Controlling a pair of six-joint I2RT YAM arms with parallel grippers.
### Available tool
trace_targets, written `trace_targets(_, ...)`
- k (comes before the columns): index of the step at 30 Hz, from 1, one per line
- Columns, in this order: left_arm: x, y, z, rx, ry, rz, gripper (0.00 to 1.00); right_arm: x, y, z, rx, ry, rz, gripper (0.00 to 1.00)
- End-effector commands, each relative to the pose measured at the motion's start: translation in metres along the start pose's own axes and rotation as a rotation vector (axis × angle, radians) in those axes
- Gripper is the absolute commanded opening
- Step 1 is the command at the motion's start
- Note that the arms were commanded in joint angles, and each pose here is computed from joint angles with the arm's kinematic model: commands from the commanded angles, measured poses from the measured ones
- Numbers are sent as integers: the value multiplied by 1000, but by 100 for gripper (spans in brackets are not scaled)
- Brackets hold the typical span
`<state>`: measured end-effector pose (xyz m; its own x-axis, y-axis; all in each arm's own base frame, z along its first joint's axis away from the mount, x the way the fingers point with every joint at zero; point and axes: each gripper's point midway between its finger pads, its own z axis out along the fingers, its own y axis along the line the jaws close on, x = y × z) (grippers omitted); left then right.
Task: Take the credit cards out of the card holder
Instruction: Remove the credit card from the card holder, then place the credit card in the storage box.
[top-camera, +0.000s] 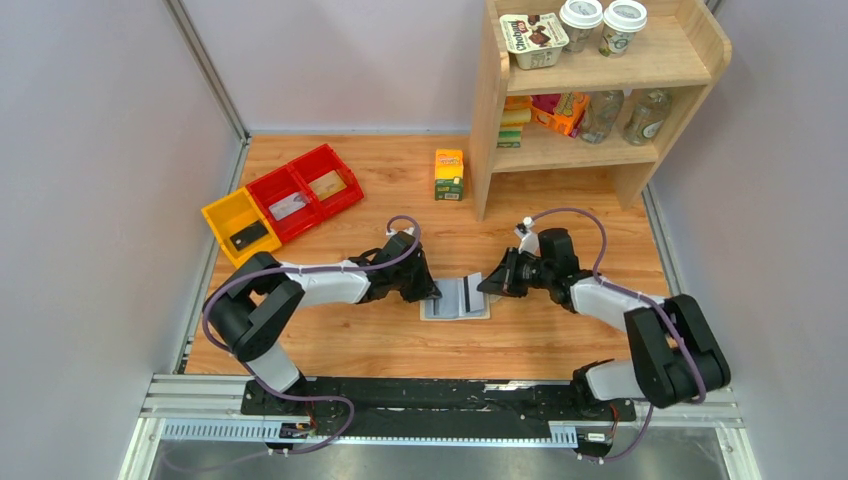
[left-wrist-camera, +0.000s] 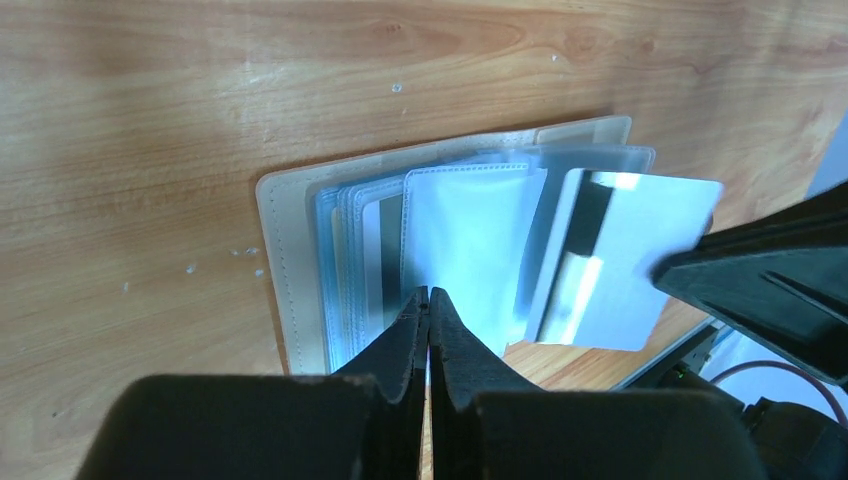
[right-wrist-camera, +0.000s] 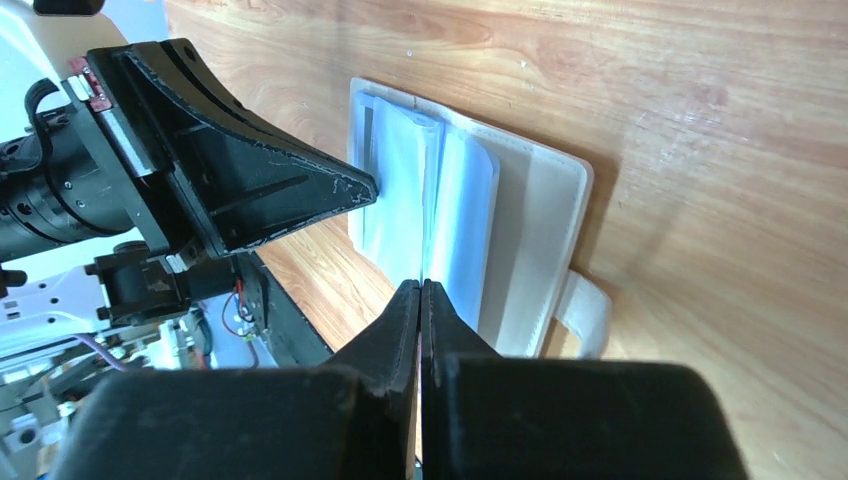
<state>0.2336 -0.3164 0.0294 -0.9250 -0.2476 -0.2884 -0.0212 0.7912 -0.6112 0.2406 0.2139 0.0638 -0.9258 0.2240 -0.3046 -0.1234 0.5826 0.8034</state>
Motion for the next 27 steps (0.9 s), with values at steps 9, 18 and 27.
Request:
trace_targets(9, -39, -19, -81, -21, -130, 105, 53, -24, 35, -50, 183, -158, -277, 0)
trace_targets(18, -59, -43, -167, 24, -219, 102, 69, -39, 101, -59, 320, -321, -701, 0)
trace_targets(27, -57, -66, -198, 100, -216, 36, 73, -5, 160, -42, 351, -464, -1145, 0)
